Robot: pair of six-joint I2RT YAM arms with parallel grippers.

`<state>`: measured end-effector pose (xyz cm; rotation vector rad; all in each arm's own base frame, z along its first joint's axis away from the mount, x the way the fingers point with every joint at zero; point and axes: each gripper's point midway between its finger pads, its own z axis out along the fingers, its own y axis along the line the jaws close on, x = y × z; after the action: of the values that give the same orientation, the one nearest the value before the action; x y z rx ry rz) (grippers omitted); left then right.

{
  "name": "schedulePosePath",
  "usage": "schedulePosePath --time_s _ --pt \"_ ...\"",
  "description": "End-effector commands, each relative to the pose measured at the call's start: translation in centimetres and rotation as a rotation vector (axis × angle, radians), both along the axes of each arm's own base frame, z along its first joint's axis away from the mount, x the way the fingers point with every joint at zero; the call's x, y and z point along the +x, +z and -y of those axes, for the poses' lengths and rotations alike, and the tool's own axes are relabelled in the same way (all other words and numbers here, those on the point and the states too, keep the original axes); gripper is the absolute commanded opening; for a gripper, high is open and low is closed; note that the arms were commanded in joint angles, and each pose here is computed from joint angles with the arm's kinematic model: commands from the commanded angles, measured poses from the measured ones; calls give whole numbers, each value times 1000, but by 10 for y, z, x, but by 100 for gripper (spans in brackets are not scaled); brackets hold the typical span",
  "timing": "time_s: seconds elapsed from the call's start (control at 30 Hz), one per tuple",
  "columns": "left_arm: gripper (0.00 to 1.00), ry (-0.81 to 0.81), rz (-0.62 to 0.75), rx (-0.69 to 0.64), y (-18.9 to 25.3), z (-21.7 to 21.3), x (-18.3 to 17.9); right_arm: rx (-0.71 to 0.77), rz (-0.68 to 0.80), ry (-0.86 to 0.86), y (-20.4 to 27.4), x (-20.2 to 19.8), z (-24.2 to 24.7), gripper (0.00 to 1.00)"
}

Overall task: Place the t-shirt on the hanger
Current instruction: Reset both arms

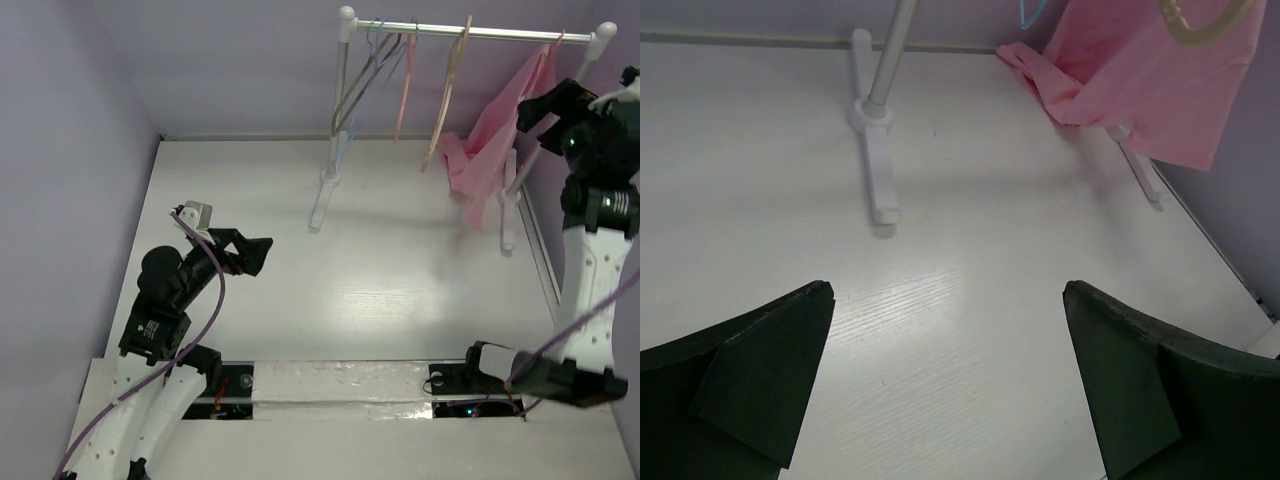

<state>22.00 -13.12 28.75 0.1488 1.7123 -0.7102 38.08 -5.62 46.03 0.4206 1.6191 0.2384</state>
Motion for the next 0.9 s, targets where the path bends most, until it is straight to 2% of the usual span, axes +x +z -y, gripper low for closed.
schedulePosePath --time_s 0.0,0.07,0.1,0.17,0.2,0.23,0.3,0.33,0.4,0.47,0.63,0.87 --pt "99 27 20 -7 5 -3 2 -24 296 -7 66 -65 -17 100" --pt "99 46 28 -8 7 -7 2 15 300 38 48 -83 -31 100" --pt "99 49 37 -7 10 -8 1 7 364 121 58 -119 -55 100" --pt "99 67 52 -10 12 -12 0 78 353 234 28 -140 -81 100" --pt "99 72 59 -14 14 -12 0 85 360 358 20 -160 -106 100" --pt "99 78 69 -18 17 -14 -1 82 452 433 29 -202 -127 100" --pt "99 89 105 -30 25 -17 -5 105 440 565 -3 -228 -152 100" --pt "99 97 119 -37 26 -19 -6 75 504 597 -4 -261 -164 100" --pt "99 114 167 -52 36 -24 -12 101 474 609 -22 -279 -170 100" --pt "99 131 194 -63 39 -28 -14 118 433 574 -39 -289 -169 100" --pt "99 131 246 -80 44 -30 -20 135 338 508 -66 -283 -158 100" --pt "98 99 232 -65 38 -23 -17 103 308 405 -80 -296 -146 100"
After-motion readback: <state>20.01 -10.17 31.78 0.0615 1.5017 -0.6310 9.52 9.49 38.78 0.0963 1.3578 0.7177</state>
